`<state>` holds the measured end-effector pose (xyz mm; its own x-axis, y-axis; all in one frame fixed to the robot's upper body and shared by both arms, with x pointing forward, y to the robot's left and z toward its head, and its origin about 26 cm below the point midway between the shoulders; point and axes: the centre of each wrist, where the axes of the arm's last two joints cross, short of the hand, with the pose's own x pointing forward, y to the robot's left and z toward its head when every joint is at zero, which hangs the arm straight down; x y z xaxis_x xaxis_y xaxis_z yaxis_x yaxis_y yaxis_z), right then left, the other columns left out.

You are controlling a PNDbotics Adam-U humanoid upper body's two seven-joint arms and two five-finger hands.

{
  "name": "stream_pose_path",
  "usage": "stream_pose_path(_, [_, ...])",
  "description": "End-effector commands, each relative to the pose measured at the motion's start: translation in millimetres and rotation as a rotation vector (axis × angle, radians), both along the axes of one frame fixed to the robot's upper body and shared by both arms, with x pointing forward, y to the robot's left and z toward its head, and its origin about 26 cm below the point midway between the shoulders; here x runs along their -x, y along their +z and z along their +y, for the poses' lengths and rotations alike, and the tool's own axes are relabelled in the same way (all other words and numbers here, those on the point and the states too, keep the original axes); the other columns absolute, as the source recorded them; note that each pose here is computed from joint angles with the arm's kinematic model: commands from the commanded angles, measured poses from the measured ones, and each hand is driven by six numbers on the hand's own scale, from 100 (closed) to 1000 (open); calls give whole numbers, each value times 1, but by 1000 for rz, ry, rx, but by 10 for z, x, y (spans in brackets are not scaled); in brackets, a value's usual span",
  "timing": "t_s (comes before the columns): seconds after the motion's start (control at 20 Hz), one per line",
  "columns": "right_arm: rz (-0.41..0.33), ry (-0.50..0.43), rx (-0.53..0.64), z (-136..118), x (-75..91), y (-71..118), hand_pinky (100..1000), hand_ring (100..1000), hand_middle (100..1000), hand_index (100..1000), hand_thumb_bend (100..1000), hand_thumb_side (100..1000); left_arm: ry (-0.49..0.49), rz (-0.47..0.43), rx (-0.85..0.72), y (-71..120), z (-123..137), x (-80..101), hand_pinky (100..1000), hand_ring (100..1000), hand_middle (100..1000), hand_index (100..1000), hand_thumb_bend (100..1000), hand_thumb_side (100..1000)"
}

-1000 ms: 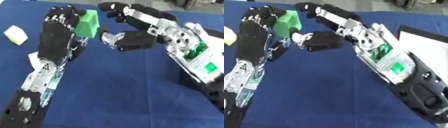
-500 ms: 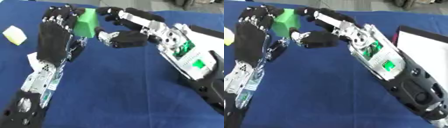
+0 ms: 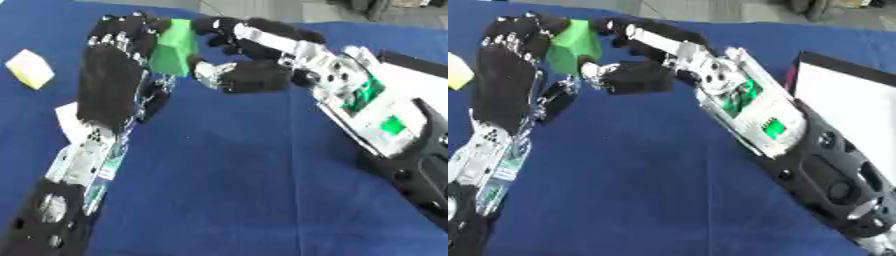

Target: Pick up the objects with one hand, pass them to the other hand, and then place them into the box on the other side of the table.

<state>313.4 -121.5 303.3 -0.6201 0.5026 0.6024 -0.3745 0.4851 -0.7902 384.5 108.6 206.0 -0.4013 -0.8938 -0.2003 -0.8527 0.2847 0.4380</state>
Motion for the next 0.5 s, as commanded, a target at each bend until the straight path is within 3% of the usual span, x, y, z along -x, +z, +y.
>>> stream_pose_path(0.05, [-28,18,-10,-18,75,107,1000,1000,1000,1000,100,590,-1,-25,-6,85,-44,10,617,482,519,636,100,100])
stream_pose_path(0.5, [-39,-88,-69,-67,-2,95,1000,1000,1000,1000,100,566,0,-53,56,78,-40,23,593,450,484,619,100,100])
